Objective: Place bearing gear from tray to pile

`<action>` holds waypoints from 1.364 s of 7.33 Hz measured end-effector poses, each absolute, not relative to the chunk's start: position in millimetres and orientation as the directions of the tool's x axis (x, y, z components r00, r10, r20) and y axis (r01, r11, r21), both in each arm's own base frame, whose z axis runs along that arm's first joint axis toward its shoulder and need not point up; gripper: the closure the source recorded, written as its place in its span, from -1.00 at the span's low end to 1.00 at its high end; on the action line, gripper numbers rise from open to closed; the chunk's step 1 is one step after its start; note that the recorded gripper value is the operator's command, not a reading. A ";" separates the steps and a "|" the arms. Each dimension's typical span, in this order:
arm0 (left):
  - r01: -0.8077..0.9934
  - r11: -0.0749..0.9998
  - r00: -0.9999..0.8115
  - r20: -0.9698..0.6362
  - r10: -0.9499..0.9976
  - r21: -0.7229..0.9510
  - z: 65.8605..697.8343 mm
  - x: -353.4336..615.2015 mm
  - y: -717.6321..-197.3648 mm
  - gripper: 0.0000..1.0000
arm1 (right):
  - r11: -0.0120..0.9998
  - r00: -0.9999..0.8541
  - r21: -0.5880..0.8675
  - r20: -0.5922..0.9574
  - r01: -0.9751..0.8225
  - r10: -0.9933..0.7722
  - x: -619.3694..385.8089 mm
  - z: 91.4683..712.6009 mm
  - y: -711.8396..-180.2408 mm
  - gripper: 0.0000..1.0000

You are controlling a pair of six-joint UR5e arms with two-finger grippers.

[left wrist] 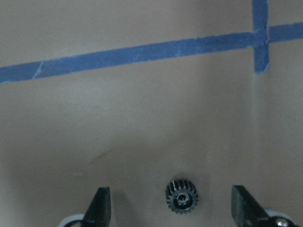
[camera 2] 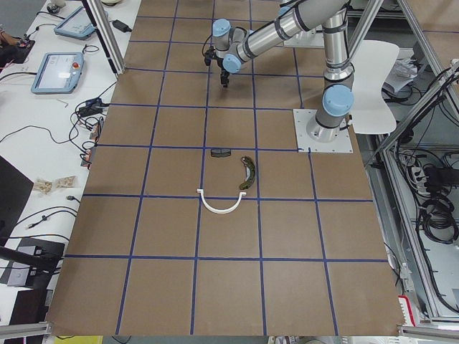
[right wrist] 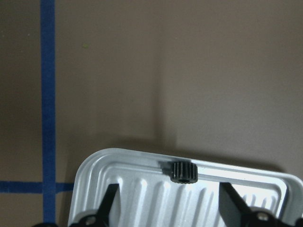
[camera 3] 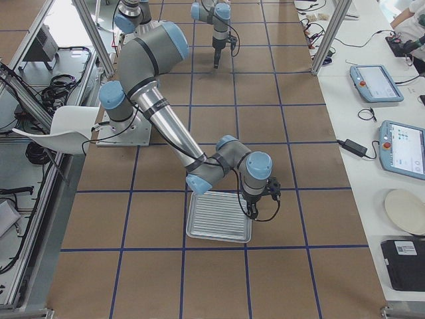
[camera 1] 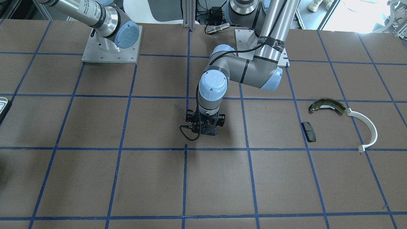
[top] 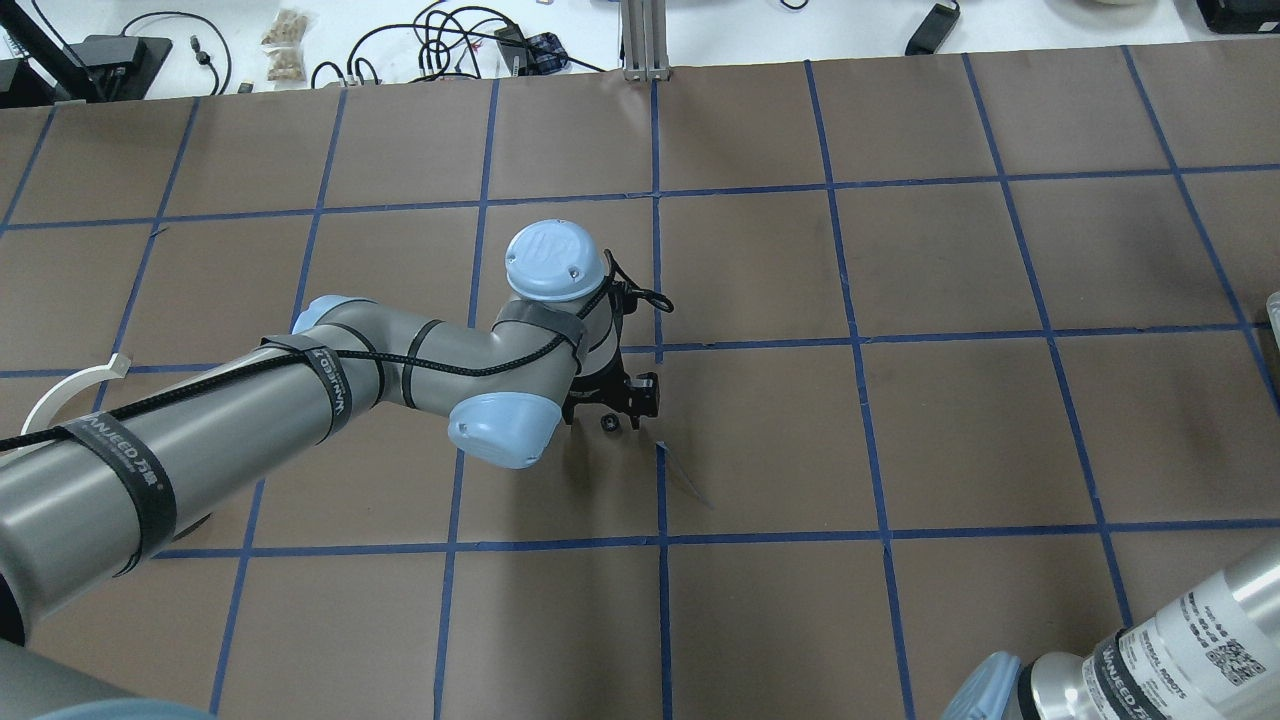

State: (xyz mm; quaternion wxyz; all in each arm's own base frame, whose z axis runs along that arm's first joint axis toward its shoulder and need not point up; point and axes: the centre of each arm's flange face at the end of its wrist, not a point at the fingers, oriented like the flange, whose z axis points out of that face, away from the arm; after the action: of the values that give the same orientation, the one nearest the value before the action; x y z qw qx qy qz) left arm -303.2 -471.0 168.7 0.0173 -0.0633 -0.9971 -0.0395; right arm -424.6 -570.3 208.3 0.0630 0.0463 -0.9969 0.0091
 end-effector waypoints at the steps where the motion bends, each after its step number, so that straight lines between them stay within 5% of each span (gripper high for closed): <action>1: 0.129 0.988 -0.991 0.040 0.127 0.079 167.8 -303.3 -470.7 1.00 | 0.995 -0.987 -0.015 0.133 -0.098 -0.095 -425.9 206.3 -571.0 -0.35; 6: 0.131 0.991 -0.991 0.028 0.130 0.039 201.3 -288.6 -493.2 1.00 | 0.993 -0.982 0.022 0.145 -0.116 -0.118 -429.3 193.1 -569.4 -0.35; 10: -0.069 0.994 -0.997 -0.031 -0.066 0.089 282.6 -118.8 -582.3 1.00 | 0.993 -0.983 0.024 0.143 -0.116 -0.118 -430.5 190.1 -570.4 -0.24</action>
State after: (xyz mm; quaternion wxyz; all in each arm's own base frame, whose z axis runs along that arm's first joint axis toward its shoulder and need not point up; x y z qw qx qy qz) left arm -118.8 -582.3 282.6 -0.0139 0.0337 -0.9983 -0.0451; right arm -430.5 -570.4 190.1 0.0724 0.0587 -0.9956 -0.0076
